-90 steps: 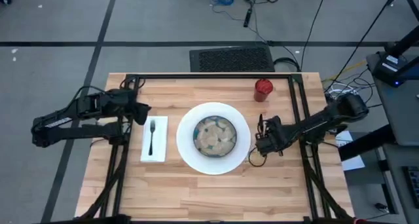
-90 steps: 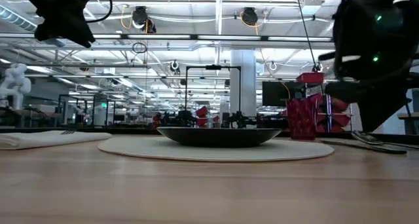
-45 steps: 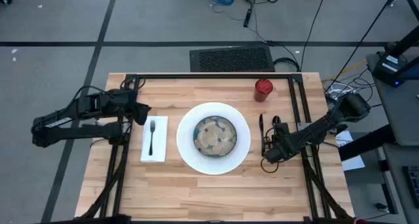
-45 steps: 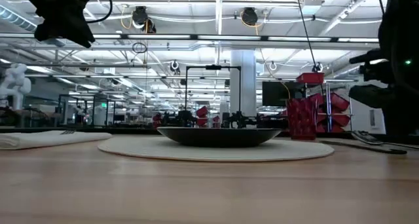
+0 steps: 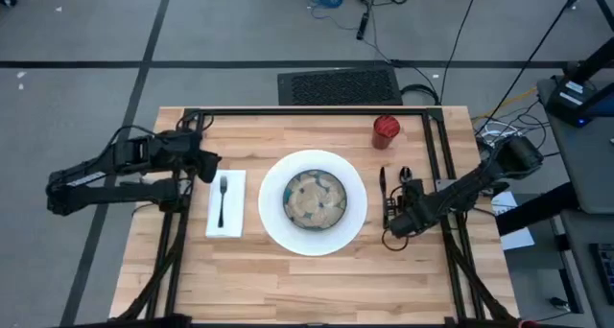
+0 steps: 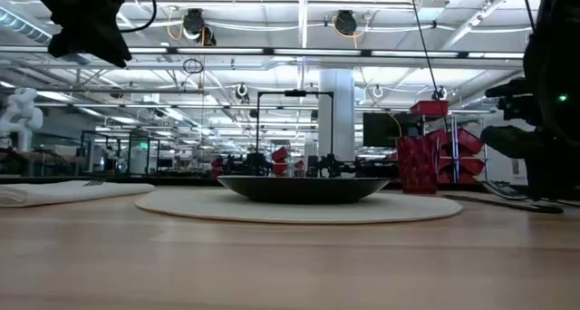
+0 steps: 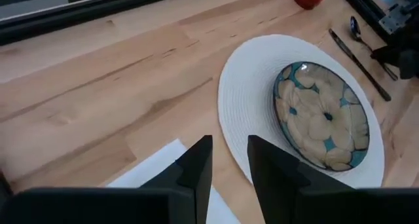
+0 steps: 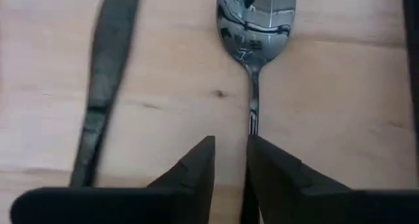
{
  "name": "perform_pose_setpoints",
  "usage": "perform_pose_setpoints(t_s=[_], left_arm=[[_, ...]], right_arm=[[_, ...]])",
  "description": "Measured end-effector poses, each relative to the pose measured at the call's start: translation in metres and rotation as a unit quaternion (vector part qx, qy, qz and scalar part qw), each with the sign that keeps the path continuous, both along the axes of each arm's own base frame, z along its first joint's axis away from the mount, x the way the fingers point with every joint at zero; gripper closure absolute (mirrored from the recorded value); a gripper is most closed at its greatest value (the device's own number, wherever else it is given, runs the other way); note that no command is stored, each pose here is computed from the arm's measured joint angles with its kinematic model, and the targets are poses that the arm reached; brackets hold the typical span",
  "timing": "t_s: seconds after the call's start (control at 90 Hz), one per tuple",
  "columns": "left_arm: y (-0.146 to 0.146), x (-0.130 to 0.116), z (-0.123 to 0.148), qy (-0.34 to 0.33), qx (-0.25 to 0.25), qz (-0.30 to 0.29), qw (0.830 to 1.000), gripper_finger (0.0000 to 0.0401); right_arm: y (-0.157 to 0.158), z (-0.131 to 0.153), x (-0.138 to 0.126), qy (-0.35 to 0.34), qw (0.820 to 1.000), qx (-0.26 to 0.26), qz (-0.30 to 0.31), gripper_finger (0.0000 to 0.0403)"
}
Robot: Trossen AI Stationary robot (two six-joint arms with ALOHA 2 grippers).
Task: Set table place
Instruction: Adjust the spoon beside the table knife
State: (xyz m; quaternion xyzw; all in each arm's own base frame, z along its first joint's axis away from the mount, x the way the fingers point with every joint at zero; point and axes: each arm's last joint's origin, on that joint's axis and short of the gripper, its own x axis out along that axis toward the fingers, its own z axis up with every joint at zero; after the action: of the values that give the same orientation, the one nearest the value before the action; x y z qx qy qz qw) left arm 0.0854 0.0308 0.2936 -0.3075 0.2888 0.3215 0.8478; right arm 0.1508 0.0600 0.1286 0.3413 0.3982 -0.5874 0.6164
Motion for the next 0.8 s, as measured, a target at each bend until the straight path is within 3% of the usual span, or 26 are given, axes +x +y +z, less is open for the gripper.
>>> perform_pose_setpoints(t_s=[0.178,0.489,0.8], left_arm=[[0.000,0.000,0.000,-0.002,0.001,0.001,1.000,0.0318],[0.000,0.000,0.000,-0.002,0.002,0.002,1.000,0.0318],[0.001,0.001,-0.005,0.008,0.003,0.006,1.000,0.0318]], right_arm=[[0.002,0.016,0.004,0.029,0.999,-0.015,0.013,0.0324],[-0.002,0.003,-0.001,0.015,1.000,-0.016,0.012,0.0274],[-0.012,-0.017,-0.008,-0.021,1.000,-0.020,-0.009,0.0300]])
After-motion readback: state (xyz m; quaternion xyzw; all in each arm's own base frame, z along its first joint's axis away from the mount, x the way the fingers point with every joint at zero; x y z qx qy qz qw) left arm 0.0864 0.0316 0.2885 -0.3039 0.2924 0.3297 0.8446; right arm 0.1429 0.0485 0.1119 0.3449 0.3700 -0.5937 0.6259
